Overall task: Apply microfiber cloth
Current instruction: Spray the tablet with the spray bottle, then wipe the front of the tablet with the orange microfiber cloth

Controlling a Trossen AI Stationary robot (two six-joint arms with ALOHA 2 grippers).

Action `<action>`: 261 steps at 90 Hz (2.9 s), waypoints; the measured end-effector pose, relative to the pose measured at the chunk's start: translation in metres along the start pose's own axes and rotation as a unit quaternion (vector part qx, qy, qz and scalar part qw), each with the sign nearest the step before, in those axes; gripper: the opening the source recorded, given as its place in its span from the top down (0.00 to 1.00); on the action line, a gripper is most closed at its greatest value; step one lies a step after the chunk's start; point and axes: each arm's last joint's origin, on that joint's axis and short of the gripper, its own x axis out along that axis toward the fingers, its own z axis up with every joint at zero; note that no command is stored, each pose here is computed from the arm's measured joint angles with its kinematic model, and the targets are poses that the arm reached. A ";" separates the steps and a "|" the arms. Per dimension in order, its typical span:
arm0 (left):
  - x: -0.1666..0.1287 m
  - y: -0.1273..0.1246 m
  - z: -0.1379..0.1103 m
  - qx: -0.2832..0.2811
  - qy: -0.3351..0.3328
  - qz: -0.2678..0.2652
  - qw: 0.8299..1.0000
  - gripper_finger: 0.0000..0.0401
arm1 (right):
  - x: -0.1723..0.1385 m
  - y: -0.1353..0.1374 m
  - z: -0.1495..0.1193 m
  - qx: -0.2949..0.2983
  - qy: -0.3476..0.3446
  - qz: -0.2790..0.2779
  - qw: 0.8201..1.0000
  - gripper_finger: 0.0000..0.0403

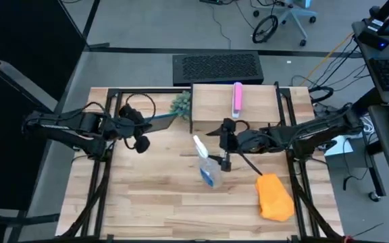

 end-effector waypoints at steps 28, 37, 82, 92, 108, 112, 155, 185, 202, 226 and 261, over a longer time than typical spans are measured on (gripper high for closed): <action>-0.001 -0.004 -0.003 0.006 0.017 -0.025 1.000 0.98 | -0.001 -0.001 -0.007 -0.002 0.035 -0.002 0.999 0.12; -0.001 -0.005 -0.003 0.006 0.022 -0.035 0.999 0.98 | -0.002 -0.001 -0.011 -0.008 0.058 -0.002 0.998 0.12; 0.001 -0.042 -0.022 -0.018 0.170 -0.194 0.966 0.98 | -0.029 0.016 -0.054 0.026 0.280 0.010 0.960 0.12; 0.002 -0.070 -0.022 -0.029 0.173 -0.257 0.950 0.98 | -0.038 0.032 -0.057 0.037 0.289 0.025 0.956 0.12; 0.013 -0.117 -0.024 -0.040 0.143 -0.308 0.940 0.98 | -0.052 0.059 -0.071 0.048 0.286 0.021 0.957 0.12; 0.017 -0.127 -0.028 -0.041 0.144 -0.308 0.939 0.98 | -0.056 0.065 -0.077 0.052 0.283 0.014 0.957 0.12; 0.061 -0.223 -0.074 -0.100 0.079 -0.308 0.943 0.98 | -0.096 0.115 -0.113 0.127 0.214 0.013 0.968 0.12; 0.102 -0.261 -0.097 -0.158 0.024 -0.338 0.928 0.98 | -0.114 0.132 -0.120 0.139 0.184 0.022 0.973 0.12; 0.121 -0.272 -0.111 -0.200 0.005 -0.336 0.920 0.98 | -0.114 0.148 -0.135 0.139 0.196 0.023 0.970 0.12; 0.146 -0.279 -0.120 -0.248 -0.029 -0.336 0.908 0.95 | -0.104 0.170 -0.158 0.137 0.211 0.010 0.968 0.12; 0.161 -0.274 -0.121 -0.243 -0.030 -0.316 0.917 0.84 | -0.094 0.177 -0.173 0.126 0.221 -0.012 0.967 0.12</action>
